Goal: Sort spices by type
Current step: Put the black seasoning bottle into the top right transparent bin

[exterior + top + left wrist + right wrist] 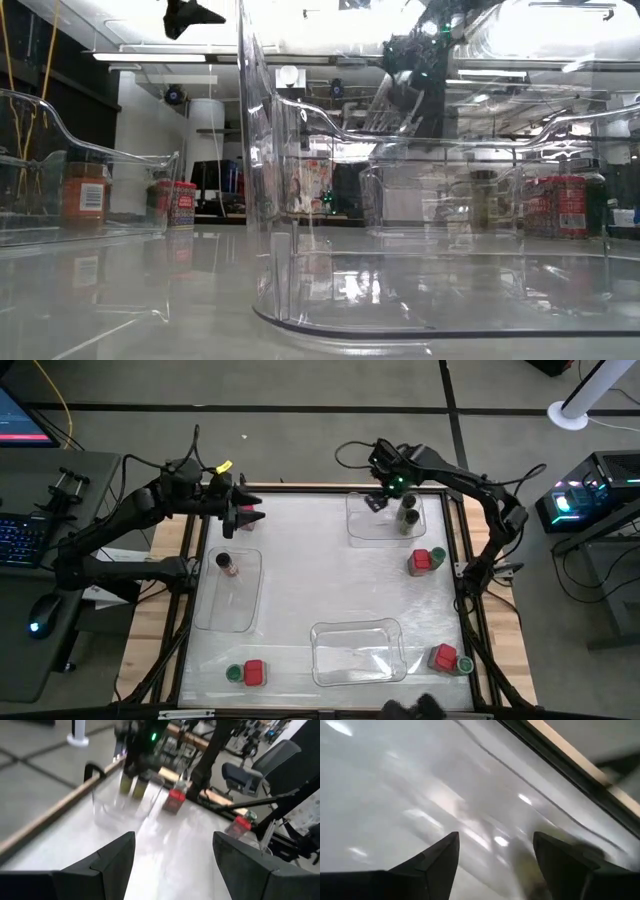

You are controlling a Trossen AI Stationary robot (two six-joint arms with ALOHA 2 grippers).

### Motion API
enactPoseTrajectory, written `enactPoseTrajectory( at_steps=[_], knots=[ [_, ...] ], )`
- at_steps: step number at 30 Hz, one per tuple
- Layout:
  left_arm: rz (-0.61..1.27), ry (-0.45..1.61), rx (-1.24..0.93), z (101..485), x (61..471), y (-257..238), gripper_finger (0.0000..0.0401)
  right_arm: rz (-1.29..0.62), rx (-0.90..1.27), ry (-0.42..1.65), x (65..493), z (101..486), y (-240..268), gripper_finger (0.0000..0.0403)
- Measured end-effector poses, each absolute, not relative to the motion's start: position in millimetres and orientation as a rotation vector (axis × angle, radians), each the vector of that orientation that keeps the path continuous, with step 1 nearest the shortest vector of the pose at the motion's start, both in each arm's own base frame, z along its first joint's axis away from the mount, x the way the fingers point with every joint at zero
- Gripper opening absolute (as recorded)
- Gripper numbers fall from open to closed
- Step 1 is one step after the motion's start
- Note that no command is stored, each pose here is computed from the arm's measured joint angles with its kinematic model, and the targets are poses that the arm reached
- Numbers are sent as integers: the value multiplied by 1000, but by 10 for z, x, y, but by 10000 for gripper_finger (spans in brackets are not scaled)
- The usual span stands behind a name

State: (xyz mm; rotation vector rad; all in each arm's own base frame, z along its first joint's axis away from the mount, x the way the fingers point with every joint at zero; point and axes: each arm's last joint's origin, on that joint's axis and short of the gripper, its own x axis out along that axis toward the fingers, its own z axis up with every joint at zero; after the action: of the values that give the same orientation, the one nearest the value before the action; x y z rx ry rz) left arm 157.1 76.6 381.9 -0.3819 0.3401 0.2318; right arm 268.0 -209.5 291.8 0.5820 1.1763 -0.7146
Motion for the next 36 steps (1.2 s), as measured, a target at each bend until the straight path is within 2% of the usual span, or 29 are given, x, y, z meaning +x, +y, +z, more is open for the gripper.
enactPoseTrajectory(
  at_steps=[6,12,15,20,23,30,36],
  knots=[
    [251,498,-518,3671,1514,707,255,-490,541,974,3083,2999,-1839,251],
    [306,666,-623,3533,1436,627,255,-403,475,946,3275,3021,-1574,251],
    [431,774,-703,3443,1368,603,255,-379,461,956,3310,3018,-1489,251],
    [787,1109,-841,3207,1209,584,255,-356,434,966,3328,3015,-1440,251],
    [872,1254,-878,3079,1202,573,255,-359,435,965,3323,3014,-1452,251],
    [900,1341,-889,2717,1320,510,255,-369,439,965,3305,3012,-1492,251],
    [922,1309,-917,2493,1370,516,255,-357,418,968,3305,3011,-1492,251]
  ],
)
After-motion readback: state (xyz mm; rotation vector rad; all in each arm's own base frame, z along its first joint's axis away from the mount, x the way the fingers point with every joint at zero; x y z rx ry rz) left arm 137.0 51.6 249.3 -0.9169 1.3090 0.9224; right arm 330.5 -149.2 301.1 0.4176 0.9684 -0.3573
